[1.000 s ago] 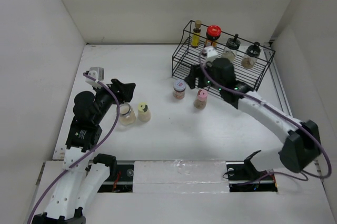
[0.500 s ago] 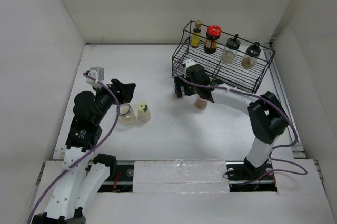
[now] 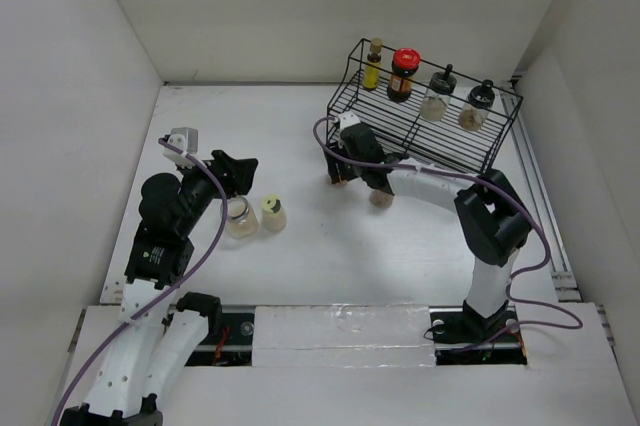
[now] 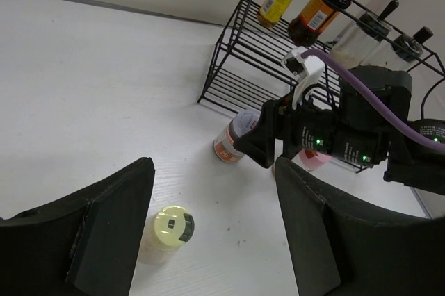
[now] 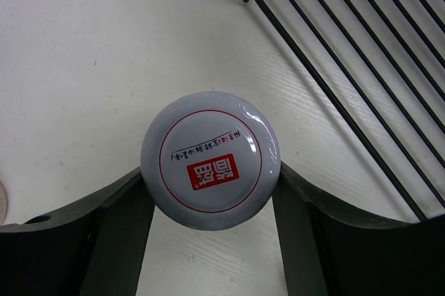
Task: Organize the condiment bottles
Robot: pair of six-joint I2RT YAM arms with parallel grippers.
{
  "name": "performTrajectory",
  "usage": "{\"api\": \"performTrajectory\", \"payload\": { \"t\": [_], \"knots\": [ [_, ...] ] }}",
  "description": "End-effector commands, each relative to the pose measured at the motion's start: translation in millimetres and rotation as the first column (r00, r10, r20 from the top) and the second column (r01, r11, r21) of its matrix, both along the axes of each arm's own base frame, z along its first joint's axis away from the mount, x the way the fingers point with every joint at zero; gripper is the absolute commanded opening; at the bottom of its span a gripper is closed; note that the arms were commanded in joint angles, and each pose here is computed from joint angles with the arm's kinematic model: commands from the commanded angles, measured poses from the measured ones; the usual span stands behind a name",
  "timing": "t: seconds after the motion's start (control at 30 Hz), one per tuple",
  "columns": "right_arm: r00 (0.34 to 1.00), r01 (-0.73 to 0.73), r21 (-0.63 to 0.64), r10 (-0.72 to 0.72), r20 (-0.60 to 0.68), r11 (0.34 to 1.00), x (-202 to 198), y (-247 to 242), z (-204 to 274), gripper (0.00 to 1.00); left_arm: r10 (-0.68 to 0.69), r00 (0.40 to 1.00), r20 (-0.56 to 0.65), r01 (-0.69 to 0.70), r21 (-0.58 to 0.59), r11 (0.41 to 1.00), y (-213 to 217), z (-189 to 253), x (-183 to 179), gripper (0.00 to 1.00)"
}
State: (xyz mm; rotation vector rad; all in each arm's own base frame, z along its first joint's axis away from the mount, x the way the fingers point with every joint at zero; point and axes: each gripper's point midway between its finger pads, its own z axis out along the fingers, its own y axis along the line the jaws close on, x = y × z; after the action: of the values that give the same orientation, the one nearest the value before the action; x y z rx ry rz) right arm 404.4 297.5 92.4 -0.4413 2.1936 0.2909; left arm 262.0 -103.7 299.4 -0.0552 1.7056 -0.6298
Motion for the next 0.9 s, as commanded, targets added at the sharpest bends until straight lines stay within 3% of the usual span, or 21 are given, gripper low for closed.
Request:
{"api": "performTrajectory", "payload": {
  "t": [0.0, 0.13, 0.27, 0.37, 0.6, 0.87],
  "knots": [
    [0.992, 0.006, 0.063, -0.014, 0.122, 0.998, 19, 15, 44, 0.51, -0.01, 0.999, 0.047, 0.011, -0.008, 1.0, -1, 15, 0, 0.66],
    [0.979, -0.013, 0.132, -0.014, 0.203, 0.991, 11, 17, 98, 0.5, -0.01, 0.999, 0.047, 0.011, -0.008, 1.0, -1, 15, 0, 0.66],
    [0.932, -0.04, 0.238, -0.049, 0.36, 0.971, 8, 5, 196, 0.5, -0.01, 0.998, 0.056, 0.011, -0.009, 1.0, -1, 18, 0, 0.66],
    [0.905, -0.01, 0.267, -0.105, 0.412, 0.964, 24, -20, 236, 0.5, -0.01, 0.998, 0.056, 0.011, -0.009, 1.0, -1, 18, 0, 0.66],
    [0.862, 0.041, 0.316, -0.194, 0.468, 0.948, 56, -61, 285, 0.5, -0.01, 0.998, 0.056, 0.011, -0.009, 1.0, -1, 18, 0, 0.66],
    [0.849, 0.098, 0.318, -0.246, 0.467, 0.943, 107, -80, 279, 0.49, -0.01, 0.998, 0.056, 0.011, -0.009, 1.0, -1, 18, 0, 0.66]
  ]
}}
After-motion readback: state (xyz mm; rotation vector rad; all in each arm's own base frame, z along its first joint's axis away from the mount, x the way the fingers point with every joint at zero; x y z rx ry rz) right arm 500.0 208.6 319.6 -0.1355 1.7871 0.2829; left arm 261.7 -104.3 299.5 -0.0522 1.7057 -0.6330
